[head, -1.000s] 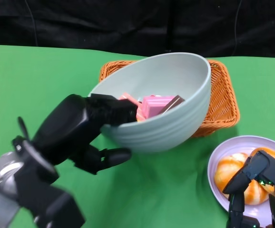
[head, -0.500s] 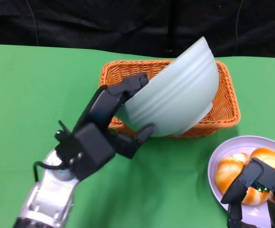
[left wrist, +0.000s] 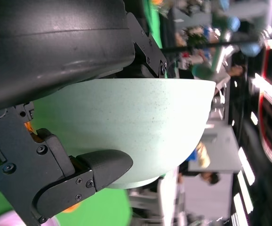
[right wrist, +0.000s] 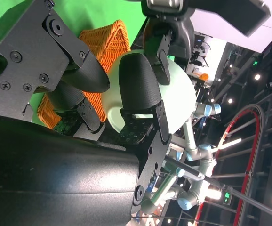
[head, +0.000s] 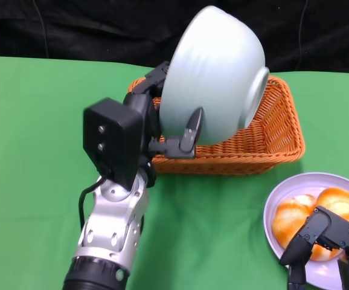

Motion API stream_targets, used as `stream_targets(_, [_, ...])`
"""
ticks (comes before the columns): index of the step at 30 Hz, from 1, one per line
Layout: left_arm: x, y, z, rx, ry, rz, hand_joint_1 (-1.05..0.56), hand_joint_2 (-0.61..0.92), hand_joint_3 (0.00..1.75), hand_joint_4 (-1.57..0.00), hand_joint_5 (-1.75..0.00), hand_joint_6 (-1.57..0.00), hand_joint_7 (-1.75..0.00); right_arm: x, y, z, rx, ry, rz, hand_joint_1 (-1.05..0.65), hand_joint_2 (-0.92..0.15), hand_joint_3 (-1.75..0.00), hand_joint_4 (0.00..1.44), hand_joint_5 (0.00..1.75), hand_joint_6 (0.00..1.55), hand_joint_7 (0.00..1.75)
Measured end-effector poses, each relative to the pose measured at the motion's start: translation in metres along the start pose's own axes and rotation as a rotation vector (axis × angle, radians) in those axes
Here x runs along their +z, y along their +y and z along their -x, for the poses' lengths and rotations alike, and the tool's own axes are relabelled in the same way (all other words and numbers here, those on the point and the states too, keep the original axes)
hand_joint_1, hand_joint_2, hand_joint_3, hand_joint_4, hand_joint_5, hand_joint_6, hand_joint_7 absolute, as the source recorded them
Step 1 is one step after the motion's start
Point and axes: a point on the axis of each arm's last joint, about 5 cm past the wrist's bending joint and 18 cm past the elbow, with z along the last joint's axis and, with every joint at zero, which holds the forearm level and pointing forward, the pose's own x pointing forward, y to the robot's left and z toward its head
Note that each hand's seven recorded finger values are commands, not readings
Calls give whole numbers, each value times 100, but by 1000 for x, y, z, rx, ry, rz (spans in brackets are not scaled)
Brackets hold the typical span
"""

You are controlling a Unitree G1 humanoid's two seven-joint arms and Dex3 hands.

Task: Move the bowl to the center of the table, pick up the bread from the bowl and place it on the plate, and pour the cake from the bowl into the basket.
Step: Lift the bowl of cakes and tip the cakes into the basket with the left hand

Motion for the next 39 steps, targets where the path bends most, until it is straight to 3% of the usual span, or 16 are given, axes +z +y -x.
stream_targets(5, [-2, -1, -5, 54, 90, 188, -16, 27, 170, -105, -175, -89, -175, 0, 0, 1, 2, 12, 1, 4, -16, -175, 102, 175, 86, 157])
stream_targets(12, [-6, 14, -3, 137, 223, 421, -16, 28, 174, -104, -175, -90, -175, 0, 0, 2, 3, 22, 2, 7, -15, -175, 100, 175, 86, 156])
stream_targets(25, [-10, 29, 2, 207, 323, 725, -20, 31, 169, -107, -175, -87, -175, 1, 1, 3, -1, 29, 1, 5, -16, -175, 101, 175, 86, 156])
stream_targets(27, [-12, 32, 3, 194, 318, 805, -23, 30, 169, -107, -175, -87, -175, 1, 1, 3, -3, 29, 1, 5, -17, -175, 101, 175, 86, 156])
stream_targets(34, [-26, 38, 6, 13, 251, 934, -27, 23, 167, -108, -175, -89, -175, 1, 1, 3, 0, 26, 2, 5, -16, -175, 101, 175, 86, 156])
stream_targets(39, [-25, 41, 3, -18, 222, 924, -26, 22, 167, -107, -175, -91, -175, 1, 1, 3, 0, 27, 2, 5, -15, -175, 100, 175, 86, 156])
